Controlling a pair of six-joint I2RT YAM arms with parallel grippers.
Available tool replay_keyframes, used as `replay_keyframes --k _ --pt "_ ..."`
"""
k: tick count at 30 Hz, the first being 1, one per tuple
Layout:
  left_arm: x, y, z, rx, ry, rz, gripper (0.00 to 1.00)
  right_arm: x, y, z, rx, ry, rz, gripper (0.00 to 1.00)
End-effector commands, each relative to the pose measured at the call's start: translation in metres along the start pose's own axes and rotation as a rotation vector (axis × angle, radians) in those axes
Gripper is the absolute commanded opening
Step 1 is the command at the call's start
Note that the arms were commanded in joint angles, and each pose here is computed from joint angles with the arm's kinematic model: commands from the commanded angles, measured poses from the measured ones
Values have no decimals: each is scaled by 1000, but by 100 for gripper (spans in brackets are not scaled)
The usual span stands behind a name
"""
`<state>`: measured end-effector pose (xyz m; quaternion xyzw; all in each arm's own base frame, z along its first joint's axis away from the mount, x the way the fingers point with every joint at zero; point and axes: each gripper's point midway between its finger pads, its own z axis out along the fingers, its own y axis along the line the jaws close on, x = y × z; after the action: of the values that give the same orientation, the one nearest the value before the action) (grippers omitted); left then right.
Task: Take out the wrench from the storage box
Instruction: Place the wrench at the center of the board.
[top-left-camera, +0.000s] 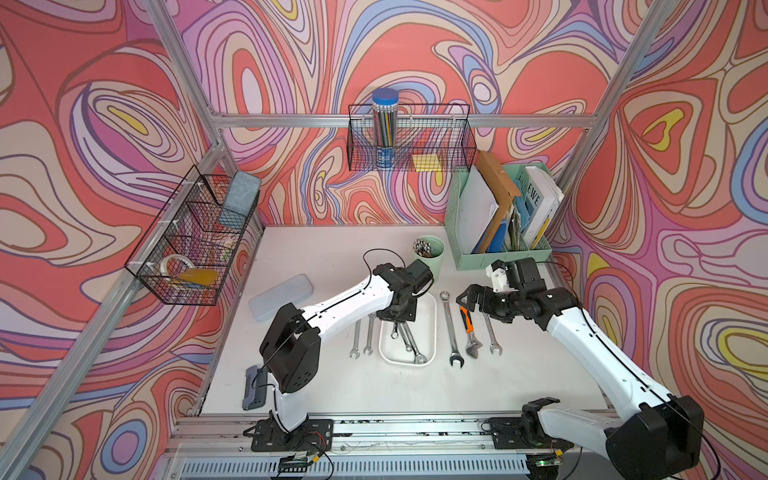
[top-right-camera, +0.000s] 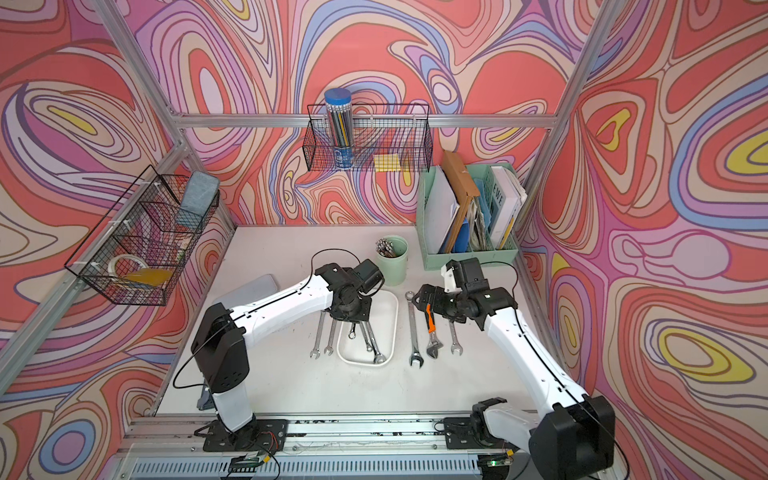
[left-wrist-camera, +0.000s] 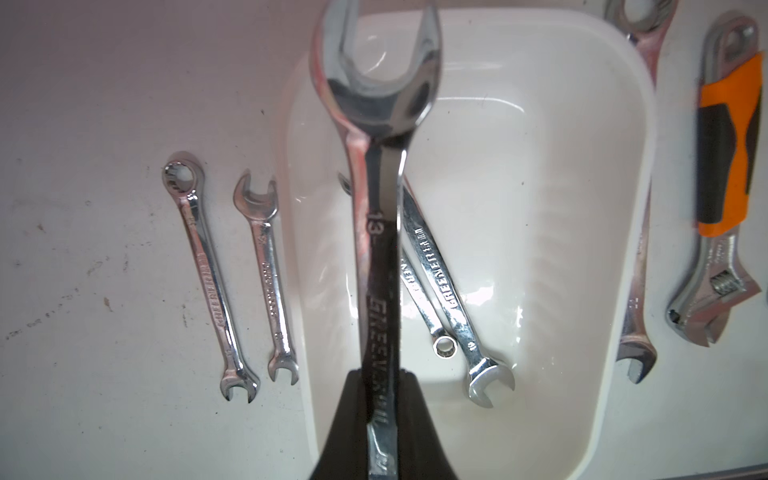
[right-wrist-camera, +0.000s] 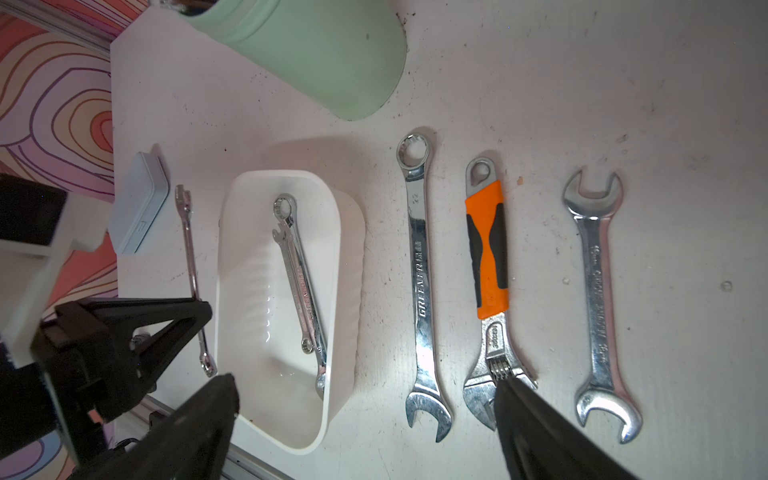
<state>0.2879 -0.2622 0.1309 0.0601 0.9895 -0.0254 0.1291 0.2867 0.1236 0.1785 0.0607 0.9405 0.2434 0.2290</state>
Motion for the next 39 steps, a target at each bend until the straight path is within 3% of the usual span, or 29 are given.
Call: replay_keyframes --k 1,6,14,28,30,39 --pt "7 41 -11 -71 13 6 0 -6 6 -10 -21 -29 -9 98" --pt "19 90 -8 -116 30 -7 0 -6 6 -11 -18 -31 -10 98" --pt "31 135 25 -159 74 7 0 -6 6 -10 -19 -26 -5 98" --pt "43 167 77 -179 154 5 0 -4 1 -7 4 -13 1 98" --pt "47 170 99 -164 215 10 0 -3 -1 -3 11 -1 10 98" --pt "50 164 113 -117 265 -9 2 -4 -1 3 7 13 18 98"
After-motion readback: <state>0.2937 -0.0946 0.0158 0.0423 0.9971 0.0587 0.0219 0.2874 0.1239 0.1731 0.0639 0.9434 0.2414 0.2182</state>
